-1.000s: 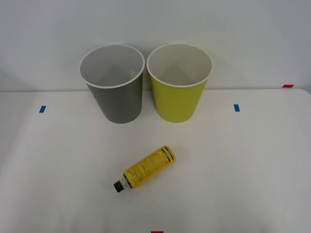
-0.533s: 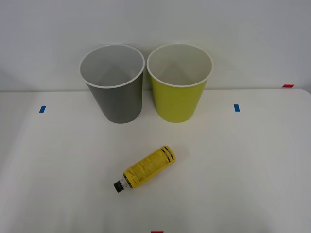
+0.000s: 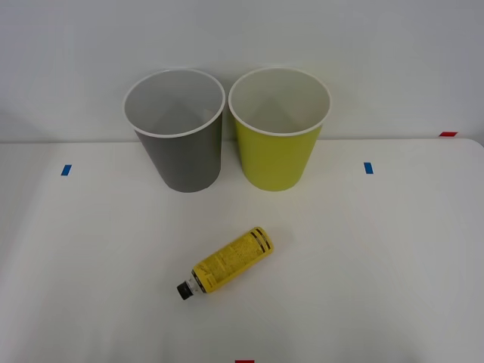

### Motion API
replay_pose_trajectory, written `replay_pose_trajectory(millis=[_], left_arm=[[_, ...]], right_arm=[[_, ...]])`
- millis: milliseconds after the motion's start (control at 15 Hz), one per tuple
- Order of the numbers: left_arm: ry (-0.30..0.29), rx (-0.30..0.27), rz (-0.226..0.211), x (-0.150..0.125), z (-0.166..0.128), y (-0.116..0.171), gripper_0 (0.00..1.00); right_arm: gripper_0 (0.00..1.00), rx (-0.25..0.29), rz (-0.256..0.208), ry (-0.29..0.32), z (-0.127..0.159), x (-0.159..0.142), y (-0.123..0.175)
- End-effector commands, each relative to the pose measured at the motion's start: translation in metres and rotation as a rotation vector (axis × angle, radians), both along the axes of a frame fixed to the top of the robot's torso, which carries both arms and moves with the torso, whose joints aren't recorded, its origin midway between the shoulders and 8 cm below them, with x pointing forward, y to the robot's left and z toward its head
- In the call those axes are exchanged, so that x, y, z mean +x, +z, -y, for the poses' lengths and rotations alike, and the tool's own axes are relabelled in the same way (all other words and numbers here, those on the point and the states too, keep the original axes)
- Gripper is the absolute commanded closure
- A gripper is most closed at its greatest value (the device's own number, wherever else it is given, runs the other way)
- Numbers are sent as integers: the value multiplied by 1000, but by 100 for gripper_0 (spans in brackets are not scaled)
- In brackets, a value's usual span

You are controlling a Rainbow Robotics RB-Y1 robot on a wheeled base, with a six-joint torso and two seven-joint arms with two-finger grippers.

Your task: Put cans in the gray bin and PET bottles in the light green bin.

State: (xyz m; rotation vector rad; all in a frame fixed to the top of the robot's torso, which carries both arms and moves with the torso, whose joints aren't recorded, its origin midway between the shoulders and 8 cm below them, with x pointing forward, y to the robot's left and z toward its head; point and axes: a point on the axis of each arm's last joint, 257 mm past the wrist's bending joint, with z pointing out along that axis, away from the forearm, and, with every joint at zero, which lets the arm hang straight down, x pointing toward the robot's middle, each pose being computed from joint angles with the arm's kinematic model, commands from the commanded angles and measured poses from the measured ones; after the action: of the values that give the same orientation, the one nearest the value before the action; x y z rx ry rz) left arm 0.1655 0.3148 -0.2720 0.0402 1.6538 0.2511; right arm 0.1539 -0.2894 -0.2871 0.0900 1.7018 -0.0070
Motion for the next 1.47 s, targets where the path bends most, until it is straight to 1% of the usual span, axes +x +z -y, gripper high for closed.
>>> replay_pose_trajectory(millis=[67, 1333, 1400, 1467], left_arm=[[0, 0, 0, 0, 0, 0, 0], [0, 0, 0, 0, 0, 0, 0], [-6, -16, -5, 6, 4, -12, 0], [-14, -15, 8, 8, 4, -11, 0]], right_arm=[[100, 0, 0, 0, 0, 0, 0], [100, 0, 0, 0, 0, 0, 0], [100, 0, 0, 0, 0, 0, 0], [100, 0, 0, 0, 0, 0, 0]])
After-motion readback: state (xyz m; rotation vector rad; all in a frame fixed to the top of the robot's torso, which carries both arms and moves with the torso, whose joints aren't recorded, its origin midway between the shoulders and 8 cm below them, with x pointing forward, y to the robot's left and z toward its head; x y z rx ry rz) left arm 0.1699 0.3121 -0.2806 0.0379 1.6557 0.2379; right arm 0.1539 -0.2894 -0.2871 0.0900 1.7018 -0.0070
